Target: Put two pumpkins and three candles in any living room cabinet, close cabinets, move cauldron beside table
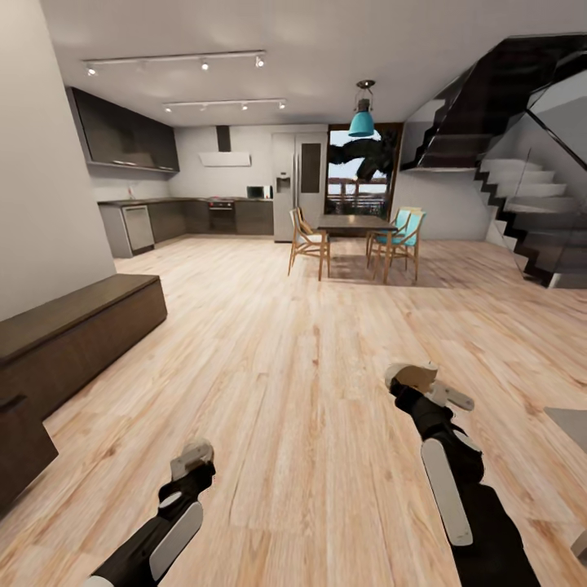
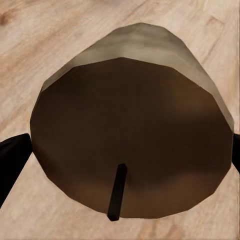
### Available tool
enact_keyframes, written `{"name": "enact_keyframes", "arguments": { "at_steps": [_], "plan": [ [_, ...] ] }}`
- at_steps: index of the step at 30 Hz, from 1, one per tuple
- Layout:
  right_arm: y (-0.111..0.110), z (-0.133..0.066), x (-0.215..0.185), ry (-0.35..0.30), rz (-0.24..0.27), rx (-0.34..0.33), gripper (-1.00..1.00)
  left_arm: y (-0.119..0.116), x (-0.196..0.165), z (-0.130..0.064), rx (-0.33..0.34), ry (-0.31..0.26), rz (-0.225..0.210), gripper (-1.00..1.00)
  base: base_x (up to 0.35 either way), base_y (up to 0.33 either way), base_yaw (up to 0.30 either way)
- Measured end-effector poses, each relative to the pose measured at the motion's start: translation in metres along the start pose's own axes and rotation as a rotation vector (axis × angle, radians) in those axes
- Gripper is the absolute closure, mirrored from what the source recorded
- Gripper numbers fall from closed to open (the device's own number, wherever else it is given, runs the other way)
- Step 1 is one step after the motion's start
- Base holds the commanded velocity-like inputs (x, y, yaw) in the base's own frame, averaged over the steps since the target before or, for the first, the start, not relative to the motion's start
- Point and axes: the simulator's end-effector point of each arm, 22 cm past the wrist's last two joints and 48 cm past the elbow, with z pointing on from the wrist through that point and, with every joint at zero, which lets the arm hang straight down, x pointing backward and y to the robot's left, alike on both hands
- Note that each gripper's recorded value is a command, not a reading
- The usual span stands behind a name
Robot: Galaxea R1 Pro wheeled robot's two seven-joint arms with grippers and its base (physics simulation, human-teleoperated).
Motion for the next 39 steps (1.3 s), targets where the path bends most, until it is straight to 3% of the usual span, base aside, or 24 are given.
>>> {"name": "enact_keyframes", "arguments": {
  "at_steps": [6, 9, 13, 15, 18, 21, 24, 30, 39],
  "plan": [
    [0.033, -0.013, -0.003, -0.005, -0.009, -0.075, 1.00, -0.004, -0.018, -0.007, 0.010, -0.047, -0.022, 1.00, 0.000, 0.000, 0.090],
    [0.035, -0.018, -0.009, -0.025, -0.015, -0.080, 1.00, -0.008, -0.023, -0.016, 0.029, -0.080, -0.046, 1.00, 0.000, 0.000, 0.270],
    [0.040, -0.027, -0.020, -0.050, -0.017, -0.092, 1.00, -0.009, -0.058, -0.061, 0.138, -0.217, -0.061, 1.00, 0.000, 0.000, 0.278],
    [0.041, -0.030, -0.022, -0.056, -0.016, -0.096, 1.00, -0.007, -0.078, -0.095, 0.207, -0.282, -0.069, 1.00, 0.000, 0.000, 0.279],
    [0.043, -0.033, -0.028, -0.063, -0.016, -0.099, 1.00, -0.007, -0.096, -0.119, 0.253, -0.320, -0.072, 1.00, 0.000, 0.000, 0.279],
    [0.046, -0.033, -0.034, -0.063, -0.016, -0.098, 1.00, -0.007, -0.114, -0.140, 0.298, -0.321, -0.043, 1.00, 0.000, 0.000, 0.279],
    [0.050, -0.033, -0.040, -0.061, -0.017, -0.099, 1.00, 0.003, -0.128, -0.150, 0.336, -0.273, -0.043, 1.00, 0.000, 0.000, 0.269],
    [0.055, -0.032, -0.050, -0.056, -0.019, -0.097, 1.00, -0.003, -0.133, -0.157, 0.381, -0.221, -0.054, 1.00, 0.000, 0.000, 0.248],
    [0.072, -0.032, -0.060, -0.042, -0.031, -0.111, 1.00, -0.008, -0.130, -0.157, 0.370, -0.166, -0.030, 1.00, 0.000, 0.000, 0.196]
  ]
}}
